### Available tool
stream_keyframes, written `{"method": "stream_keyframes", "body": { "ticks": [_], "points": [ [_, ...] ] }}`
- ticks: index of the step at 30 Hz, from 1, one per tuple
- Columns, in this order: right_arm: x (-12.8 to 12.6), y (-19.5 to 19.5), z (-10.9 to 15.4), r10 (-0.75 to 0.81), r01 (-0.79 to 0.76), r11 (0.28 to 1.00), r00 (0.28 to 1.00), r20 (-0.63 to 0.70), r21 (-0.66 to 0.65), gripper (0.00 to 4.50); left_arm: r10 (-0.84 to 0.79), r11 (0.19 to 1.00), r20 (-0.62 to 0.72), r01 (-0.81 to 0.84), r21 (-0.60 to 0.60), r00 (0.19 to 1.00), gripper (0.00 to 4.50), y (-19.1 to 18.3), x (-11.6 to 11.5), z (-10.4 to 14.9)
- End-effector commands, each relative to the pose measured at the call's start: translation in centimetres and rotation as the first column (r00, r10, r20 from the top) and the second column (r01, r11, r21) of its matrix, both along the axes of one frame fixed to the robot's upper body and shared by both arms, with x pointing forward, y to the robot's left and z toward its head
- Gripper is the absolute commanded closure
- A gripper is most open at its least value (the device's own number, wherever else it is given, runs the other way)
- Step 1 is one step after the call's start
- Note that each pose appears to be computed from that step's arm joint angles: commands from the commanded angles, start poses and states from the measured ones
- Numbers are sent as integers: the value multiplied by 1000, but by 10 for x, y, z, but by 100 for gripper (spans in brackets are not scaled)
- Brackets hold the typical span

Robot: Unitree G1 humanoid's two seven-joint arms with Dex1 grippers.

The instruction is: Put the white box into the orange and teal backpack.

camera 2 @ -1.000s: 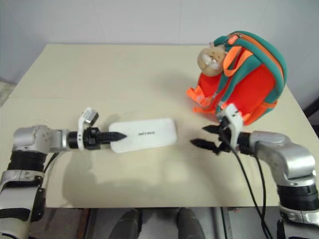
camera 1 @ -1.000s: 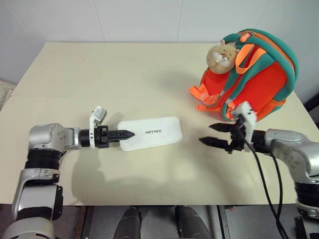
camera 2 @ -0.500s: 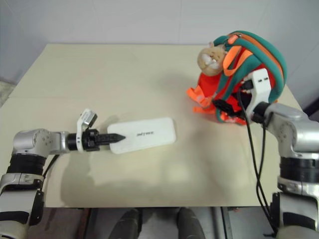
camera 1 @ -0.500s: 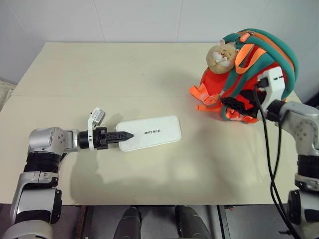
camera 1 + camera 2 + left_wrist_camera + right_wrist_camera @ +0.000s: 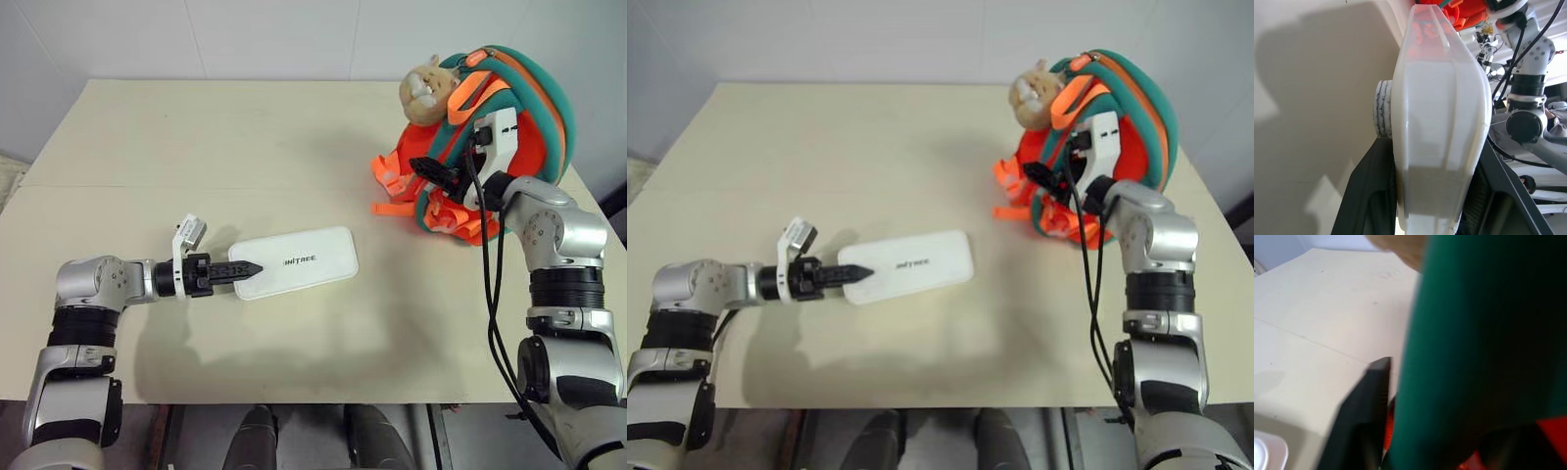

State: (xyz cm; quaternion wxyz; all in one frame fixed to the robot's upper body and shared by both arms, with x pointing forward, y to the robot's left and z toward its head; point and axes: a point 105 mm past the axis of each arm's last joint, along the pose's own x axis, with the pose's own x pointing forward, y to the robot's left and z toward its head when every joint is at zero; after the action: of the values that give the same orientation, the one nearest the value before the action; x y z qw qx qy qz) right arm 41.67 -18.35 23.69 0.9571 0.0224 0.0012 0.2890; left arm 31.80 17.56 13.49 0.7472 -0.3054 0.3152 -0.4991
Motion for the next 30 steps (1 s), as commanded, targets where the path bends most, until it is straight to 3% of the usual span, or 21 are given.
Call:
{"method": "stream_keyframes", "body": {
  "ticks": [1, 4, 8, 10, 15, 23, 26, 30],
  "points": [
    [-5, 2, 14, 20, -23, 999, 998, 65, 48, 373, 20, 999, 9, -21, 28, 1000, 320, 3, -1, -2],
    [-6, 7, 14, 38, -43, 996, 996, 75, 73, 448, 30, 999, 15, -30, 22, 999, 320, 3, 0, -2],
    [-16, 20, 18, 134, -141, 984, 989, 70, 111, 448, 45, 999, 33, -45, 21, 998, 320, 7, 3, 2],
    [-31, 33, 28, 253, -263, 955, 964, 86, 138, 448, 63, 998, 51, -65, 27, 997, 320, 14, 6, 5],
    [-98, 63, 59, 621, -632, 748, 774, 121, 204, 448, 114, 992, 97, -119, 47, 989, 320, 37, 9, 16],
    [-176, 83, 72, 875, -855, 448, 479, 68, 259, 448, 157, 984, 134, -167, 68, 978, 320, 67, 2, 22],
    [-195, 82, 63, 910, -872, 397, 415, 4, 286, 448, 157, 982, 141, -169, 81, 978, 320, 77, -5, 21],
    [-209, 70, 49, 919, -855, 392, 382, -98, 341, 448, 149, 981, 166, -166, 96, 975, 320, 88, -15, 21]
  ]
}}
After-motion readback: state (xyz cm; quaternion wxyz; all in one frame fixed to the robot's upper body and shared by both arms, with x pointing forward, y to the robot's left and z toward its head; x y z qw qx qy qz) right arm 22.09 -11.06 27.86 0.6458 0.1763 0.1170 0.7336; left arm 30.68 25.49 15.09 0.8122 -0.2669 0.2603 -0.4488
